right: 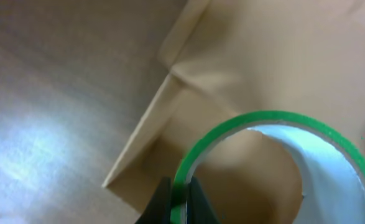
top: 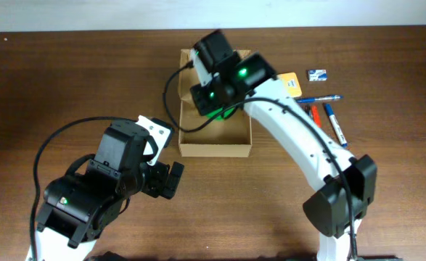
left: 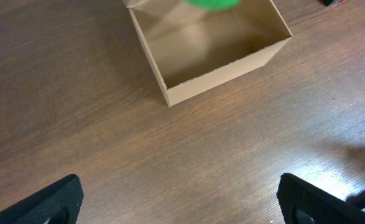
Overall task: Pack container
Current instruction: 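Carry the green tape over the box and drop it inside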
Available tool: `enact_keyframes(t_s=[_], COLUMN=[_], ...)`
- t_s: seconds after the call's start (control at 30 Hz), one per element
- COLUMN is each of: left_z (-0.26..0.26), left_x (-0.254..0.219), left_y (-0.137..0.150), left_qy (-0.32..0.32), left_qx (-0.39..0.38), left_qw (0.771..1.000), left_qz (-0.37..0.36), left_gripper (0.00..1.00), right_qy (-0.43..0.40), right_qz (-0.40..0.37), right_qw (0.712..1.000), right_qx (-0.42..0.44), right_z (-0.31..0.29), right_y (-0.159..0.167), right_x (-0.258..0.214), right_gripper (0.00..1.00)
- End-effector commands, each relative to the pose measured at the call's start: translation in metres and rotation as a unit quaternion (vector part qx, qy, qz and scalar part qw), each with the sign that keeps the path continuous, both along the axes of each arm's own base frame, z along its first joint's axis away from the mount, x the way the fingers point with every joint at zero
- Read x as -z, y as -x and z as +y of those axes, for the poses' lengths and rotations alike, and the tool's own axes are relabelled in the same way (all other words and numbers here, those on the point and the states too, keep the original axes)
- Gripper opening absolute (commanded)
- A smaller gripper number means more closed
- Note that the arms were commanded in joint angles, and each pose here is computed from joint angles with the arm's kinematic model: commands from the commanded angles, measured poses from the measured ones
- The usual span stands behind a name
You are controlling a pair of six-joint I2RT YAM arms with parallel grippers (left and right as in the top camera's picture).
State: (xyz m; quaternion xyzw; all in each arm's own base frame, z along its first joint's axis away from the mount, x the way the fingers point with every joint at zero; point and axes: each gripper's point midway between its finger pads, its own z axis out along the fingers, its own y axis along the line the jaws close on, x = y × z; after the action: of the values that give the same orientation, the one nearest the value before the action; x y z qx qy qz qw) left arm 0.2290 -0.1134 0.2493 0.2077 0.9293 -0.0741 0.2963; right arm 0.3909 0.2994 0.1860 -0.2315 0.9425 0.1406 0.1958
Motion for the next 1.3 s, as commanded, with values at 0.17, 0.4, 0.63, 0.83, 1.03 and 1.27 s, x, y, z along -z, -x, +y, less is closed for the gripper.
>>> enact_keyframes(t_s=[0.17,0.4,0.63,0.83,1.03,1.27], left_z=[-0.002,-0.002,-0.002,-0.002,-0.002,-0.002], left_x=[-0.010,-0.010,-0.010,-0.010,-0.010,-0.010], left_y=[0.001,0.001,0.001,0.001,0.001,0.001], left_qy=[0.008,0.008,0.008,0.008,0.008,0.008], left_qx=[0.010,0.010,0.010,0.010,0.010,0.010], left_qw=[1.000,1.000,1.000,1.000,1.000,1.000], left_qz=[-0.013,-0.013,-0.013,-0.013,-0.013,-0.013], left_gripper=[1.00,1.00,1.00,1.00,0.99,1.00], right_qy=[-0.008,-0.004,-0.004,-0.005,-0.003,-0.003], right_qz=[0.018,0.024,0.024,0.022,0.025,0.025], right_qw=[0.999,0.999,0.998,0.998,0.998,0.998], right_qx=[-0.041,-0.043,-0.051,-0.060,-0.060,-0.060], right_z=[0.034,0.035,0.040,0.047,0.048,0.048], right_y=[0.031,0.034,0.040,0.045,0.044,0.044], right_x=[0.023,0.057,0.070,0.072,0.076,0.076], right_gripper=[0.04,0.04,0.04,0.04,0.04,0.30])
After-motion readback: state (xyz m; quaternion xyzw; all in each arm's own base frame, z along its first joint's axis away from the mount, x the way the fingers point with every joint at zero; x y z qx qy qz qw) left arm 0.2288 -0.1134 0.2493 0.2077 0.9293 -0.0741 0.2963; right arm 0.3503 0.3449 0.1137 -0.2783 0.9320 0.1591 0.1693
